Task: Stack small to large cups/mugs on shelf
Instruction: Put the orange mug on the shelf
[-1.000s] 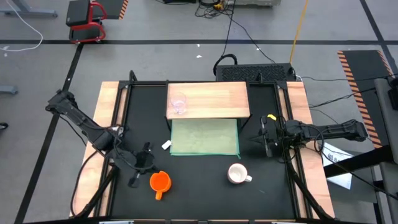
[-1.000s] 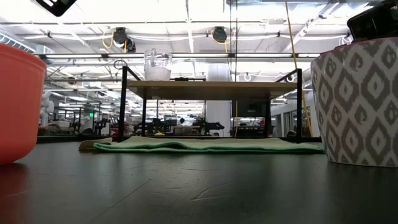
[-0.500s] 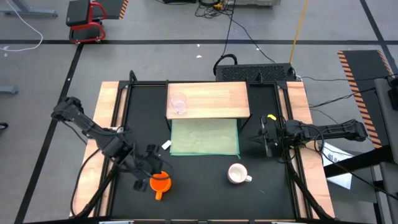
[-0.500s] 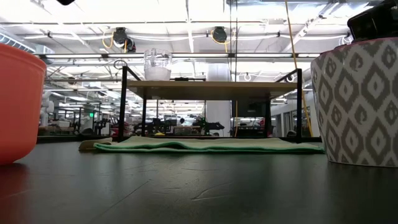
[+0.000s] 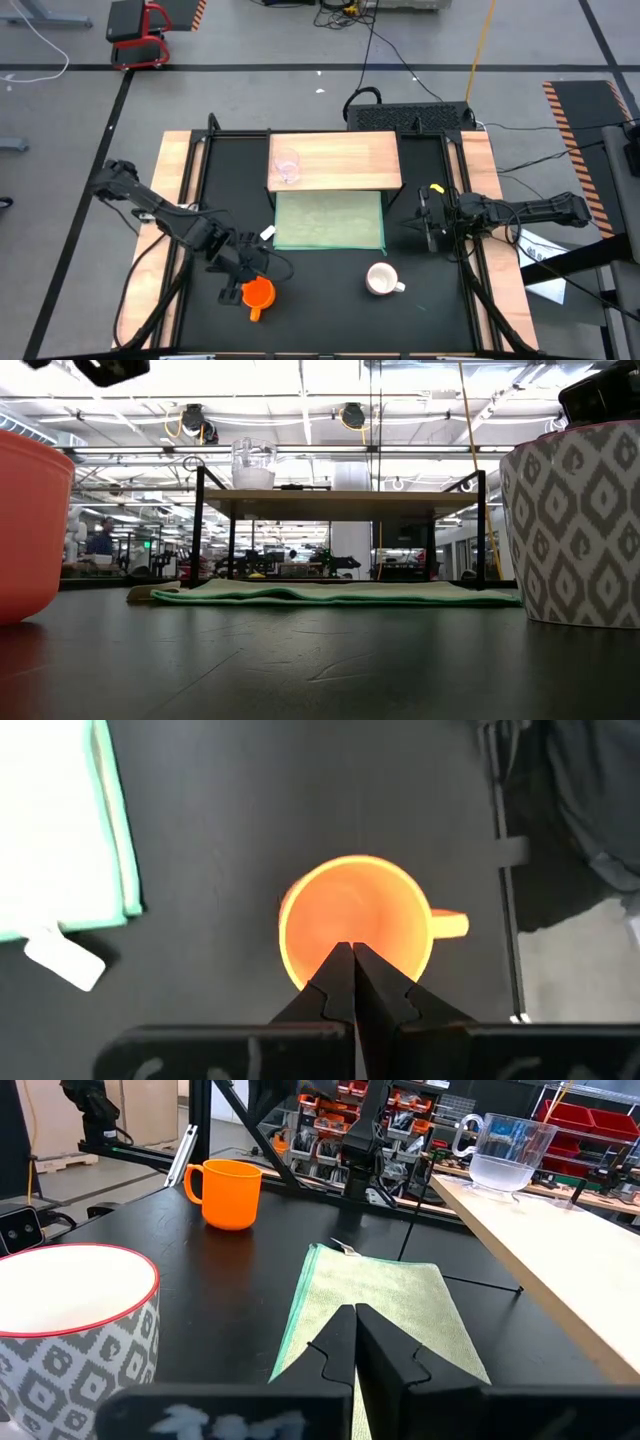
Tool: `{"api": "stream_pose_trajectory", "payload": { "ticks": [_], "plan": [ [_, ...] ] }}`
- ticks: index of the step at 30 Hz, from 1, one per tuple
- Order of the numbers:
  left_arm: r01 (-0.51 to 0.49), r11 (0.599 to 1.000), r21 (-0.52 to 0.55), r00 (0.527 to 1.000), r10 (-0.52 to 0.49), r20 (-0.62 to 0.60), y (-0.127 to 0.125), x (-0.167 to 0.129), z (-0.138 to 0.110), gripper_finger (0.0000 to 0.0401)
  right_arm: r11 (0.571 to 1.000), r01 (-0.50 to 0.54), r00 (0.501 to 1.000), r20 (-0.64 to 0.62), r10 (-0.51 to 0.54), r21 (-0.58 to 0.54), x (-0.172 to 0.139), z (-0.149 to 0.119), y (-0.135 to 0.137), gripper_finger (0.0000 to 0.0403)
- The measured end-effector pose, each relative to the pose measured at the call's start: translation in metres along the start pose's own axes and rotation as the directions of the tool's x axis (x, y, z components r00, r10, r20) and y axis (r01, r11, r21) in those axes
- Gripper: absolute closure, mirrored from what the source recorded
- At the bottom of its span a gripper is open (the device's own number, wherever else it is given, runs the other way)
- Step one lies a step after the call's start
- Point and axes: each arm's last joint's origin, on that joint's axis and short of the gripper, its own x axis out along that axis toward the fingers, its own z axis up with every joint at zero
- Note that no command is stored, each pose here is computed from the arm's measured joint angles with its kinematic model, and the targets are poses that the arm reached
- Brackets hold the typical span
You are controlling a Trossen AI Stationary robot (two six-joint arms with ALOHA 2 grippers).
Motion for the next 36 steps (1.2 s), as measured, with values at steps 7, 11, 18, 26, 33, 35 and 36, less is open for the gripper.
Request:
{"api": "stream_pose_trajectory", "payload": {
  "ticks": [7,11,18,26,33,35,36],
  "plan": [
    [0.066,0.997,-0.043,0.994,-0.069,-0.082,0.003,0.013,0.004,0.0401,1.000,0.000,1.000,0.000,0.000,0.000,0.000,0.000,0.000,0.0403],
    [0.065,0.997,-0.050,0.992,-0.070,-0.108,0.005,0.017,0.005,0.0401,1.000,0.000,1.000,0.000,0.000,0.000,0.000,0.000,0.000,0.0403],
    [0.029,0.999,-0.046,0.993,-0.035,-0.114,0.006,0.018,0.004,0.0401,1.000,0.000,1.000,0.000,0.000,0.000,0.000,0.000,0.000,0.0403],
    [0.009,1.000,-0.019,0.995,-0.011,-0.104,0.007,0.018,0.004,0.0391,1.000,0.000,1.000,0.000,0.000,0.000,0.000,0.000,0.000,0.0403],
    [0.015,1.000,-0.018,0.999,-0.015,-0.047,0.005,0.018,0.009,0.0356,1.000,0.000,1.000,-0.001,0.000,0.000,0.000,0.000,0.000,0.0403],
    [0.023,1.000,-0.007,0.999,-0.023,-0.026,0.004,0.018,0.011,0.0343,1.000,0.000,1.000,-0.001,0.000,0.000,0.000,0.000,0.000,0.0403],
    [0.026,1.000,-0.002,1.000,-0.026,-0.018,0.004,0.018,0.012,0.0337,1.000,0.000,1.000,-0.001,0.000,0.000,0.000,0.000,0.000,0.0403]
  ]
}}
